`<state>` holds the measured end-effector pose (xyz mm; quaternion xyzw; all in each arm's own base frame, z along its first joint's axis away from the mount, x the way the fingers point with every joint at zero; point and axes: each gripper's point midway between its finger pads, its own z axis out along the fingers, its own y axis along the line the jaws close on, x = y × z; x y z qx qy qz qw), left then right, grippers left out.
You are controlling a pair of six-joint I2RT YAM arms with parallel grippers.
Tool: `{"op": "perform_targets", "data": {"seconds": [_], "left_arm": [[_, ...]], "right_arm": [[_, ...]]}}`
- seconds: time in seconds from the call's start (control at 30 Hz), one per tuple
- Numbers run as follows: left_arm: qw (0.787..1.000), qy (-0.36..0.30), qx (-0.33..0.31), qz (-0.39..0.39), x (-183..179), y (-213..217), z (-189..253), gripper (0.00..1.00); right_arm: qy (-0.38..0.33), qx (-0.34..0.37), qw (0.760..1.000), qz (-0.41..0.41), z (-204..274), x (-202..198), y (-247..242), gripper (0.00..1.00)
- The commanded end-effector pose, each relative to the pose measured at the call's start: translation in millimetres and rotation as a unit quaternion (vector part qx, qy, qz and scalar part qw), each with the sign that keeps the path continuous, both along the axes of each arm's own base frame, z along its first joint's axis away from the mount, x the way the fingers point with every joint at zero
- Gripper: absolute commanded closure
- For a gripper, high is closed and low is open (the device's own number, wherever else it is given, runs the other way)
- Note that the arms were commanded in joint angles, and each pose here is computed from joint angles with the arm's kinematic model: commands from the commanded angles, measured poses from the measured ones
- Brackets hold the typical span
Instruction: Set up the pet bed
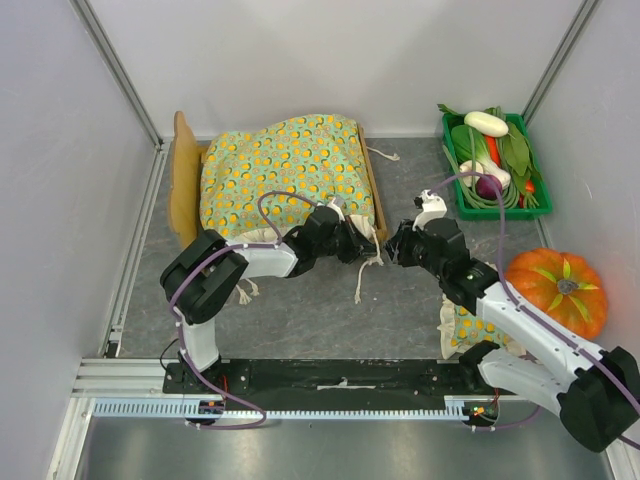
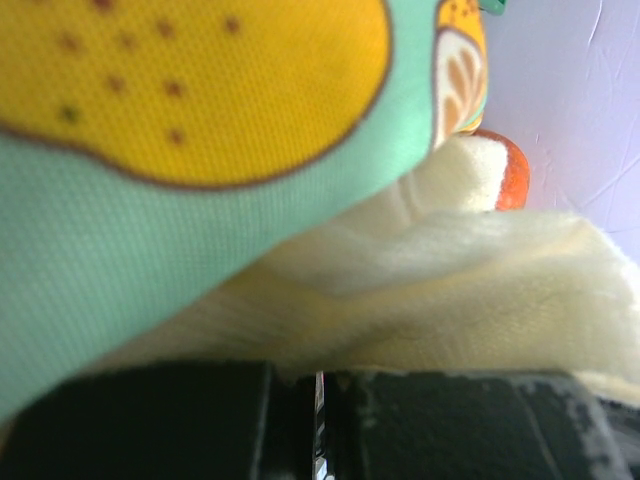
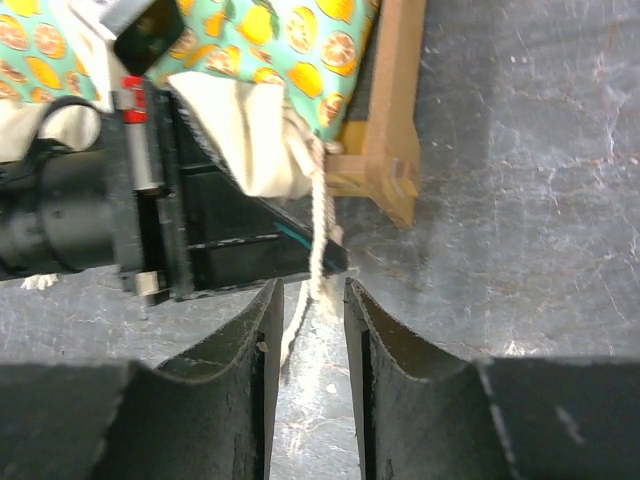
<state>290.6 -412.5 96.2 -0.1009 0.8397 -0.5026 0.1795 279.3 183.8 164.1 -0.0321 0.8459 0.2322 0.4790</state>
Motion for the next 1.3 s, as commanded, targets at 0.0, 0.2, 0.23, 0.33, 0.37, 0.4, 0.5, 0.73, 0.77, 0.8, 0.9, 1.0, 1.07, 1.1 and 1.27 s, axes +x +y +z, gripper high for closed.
{"op": "perform_targets", "data": {"seconds": [0.0,0.2,0.23,0.33,0.37,0.4,0.5,0.73,0.77,0.8,0.9,1.0,1.07,1.1,1.27], "left_arm": [[0.999,-0.013,-0.015,-0.033,-6.3,-11.4,8.1,0.98],[0.999,-0.014,-0.019,-0.030,-4.0,-11.6,10.0,0.98],[0.999,-0.016,-0.019,-0.031,-4.1,-11.4,10.3,0.98],[0.999,-0.016,-0.021,-0.030,-4.1,-11.5,11.9,0.98],[0.999,-0.015,-0.021,-0.031,-4.4,-11.5,11.2,0.98],[0.999,-0.015,-0.022,-0.030,-4.3,-11.7,11.6,0.98],[0.999,-0.017,-0.023,-0.031,-3.9,-11.2,13.1,0.98],[0.999,-0.019,-0.027,-0.029,-2.9,-11.3,14.4,0.98],[0.999,-0.018,-0.026,-0.029,-2.9,-11.3,13.7,0.98],[0.999,-0.019,-0.028,-0.030,-2.7,-11.8,15.0,0.98],[0.999,-0.018,-0.029,-0.031,-3.4,-11.8,14.2,0.98],[0.999,-0.018,-0.030,-0.030,-3.2,-12.0,14.1,0.98],[0.999,-0.019,-0.032,-0.033,-3.3,-12.9,15.8,0.98],[0.999,-0.017,-0.031,-0.033,-3.6,-12.6,13.7,0.98],[0.999,-0.015,-0.031,-0.032,-4.6,-11.8,12.0,0.98]], "right_arm": [[0.053,-0.005,0.999,0.003,-28.7,-2.5,-3.6,0.63],[0.078,0.016,0.996,0.031,-38.5,-2.0,7.5,0.67],[0.079,0.018,0.996,0.034,-39.6,-2.2,8.6,0.68],[0.091,0.023,0.995,0.040,-47.1,-2.5,11.6,0.71],[0.094,0.023,0.995,0.040,-48.4,-2.2,11.7,0.71],[0.096,0.024,0.994,0.040,-50.4,-1.8,11.6,0.71],[0.102,0.022,0.994,0.040,-56.5,-1.5,11.0,0.74],[0.112,0.021,0.992,0.044,-67.6,-3.8,10.6,0.75],[0.113,0.021,0.992,0.045,-69.1,-4.3,10.2,0.75],[0.114,0.020,0.992,0.046,-70.2,-3.9,10.7,0.75],[0.117,0.017,0.992,0.046,-73.9,-2.8,10.2,0.75],[0.103,0.023,0.993,0.051,-69.6,5.4,14.0,0.75],[0.095,0.023,0.994,0.053,-68.2,9.5,14.4,0.76],[0.092,0.023,0.994,0.057,-66.7,10.8,15.4,0.76],[0.082,0.019,0.994,0.066,-64.3,14.9,16.9,0.92]]}}
